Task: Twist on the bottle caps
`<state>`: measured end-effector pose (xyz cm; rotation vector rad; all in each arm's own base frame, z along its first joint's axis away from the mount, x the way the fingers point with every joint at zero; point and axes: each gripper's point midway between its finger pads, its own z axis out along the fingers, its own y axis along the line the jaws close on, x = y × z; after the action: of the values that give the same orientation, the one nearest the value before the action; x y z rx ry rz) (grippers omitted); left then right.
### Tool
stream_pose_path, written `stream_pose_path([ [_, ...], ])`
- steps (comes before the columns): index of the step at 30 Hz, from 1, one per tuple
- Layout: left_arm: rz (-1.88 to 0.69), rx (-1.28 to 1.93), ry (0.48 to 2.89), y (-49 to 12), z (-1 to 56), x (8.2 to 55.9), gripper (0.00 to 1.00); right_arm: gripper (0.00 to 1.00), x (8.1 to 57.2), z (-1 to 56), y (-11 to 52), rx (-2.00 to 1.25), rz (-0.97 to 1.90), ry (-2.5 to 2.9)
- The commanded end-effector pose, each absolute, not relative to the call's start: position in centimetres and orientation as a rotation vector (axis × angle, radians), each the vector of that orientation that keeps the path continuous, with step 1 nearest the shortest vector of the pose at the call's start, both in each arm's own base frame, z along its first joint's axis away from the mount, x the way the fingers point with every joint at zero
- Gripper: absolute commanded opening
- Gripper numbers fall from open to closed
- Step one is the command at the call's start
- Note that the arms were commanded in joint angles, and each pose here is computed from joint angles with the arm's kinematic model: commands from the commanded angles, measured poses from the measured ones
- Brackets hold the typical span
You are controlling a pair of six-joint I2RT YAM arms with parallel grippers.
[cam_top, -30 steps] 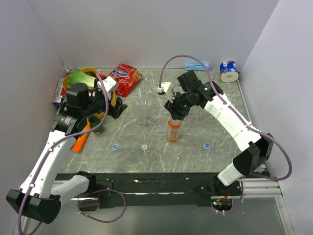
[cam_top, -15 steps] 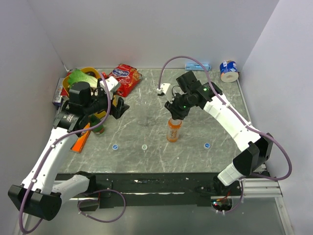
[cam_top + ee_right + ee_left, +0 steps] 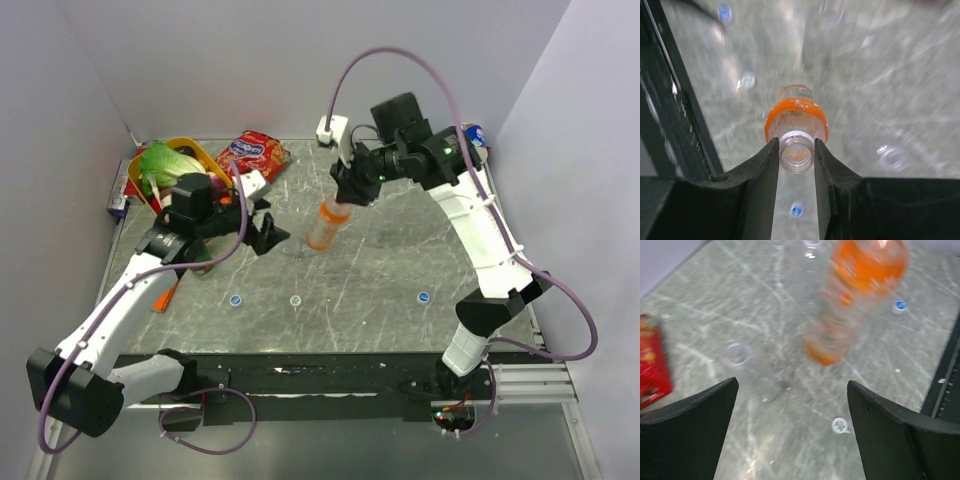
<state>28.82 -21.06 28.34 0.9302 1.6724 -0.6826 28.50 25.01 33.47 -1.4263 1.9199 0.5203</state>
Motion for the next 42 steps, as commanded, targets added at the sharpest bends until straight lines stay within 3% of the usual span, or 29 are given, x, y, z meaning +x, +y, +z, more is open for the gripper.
stream_pose_path([
  [1, -0.828, 1.014, 1.541, -24.9, 29.1, 27.6, 0.96, 0.0, 24.7, 36.7, 25.5, -1.496, 0.62, 1.873],
  [28, -0.872, 1.262, 1.412, -31.8, 24.4, 26.6, 0.99, 0.0, 20.9, 39.3, 26.5, -1.538, 0.705, 1.657],
  [33, -0.91, 1.281, 1.359, -32.0, 24.6, 25.8, 0.91, 0.0, 21.5, 39.4, 26.9, -1.503, 0.706, 1.648],
  [36, -0.934, 1.29, 1.331, -32.2, 24.7, 25.5, 0.82, 0.0, 21.8, 39.3, 27.1, -1.485, 0.714, 1.649],
  [42, -0.947, 1.301, 1.346, -32.0, 24.4, 25.4, 0.53, 0.0, 22.4, 39.6, 27.4, -1.456, 0.743, 1.631],
])
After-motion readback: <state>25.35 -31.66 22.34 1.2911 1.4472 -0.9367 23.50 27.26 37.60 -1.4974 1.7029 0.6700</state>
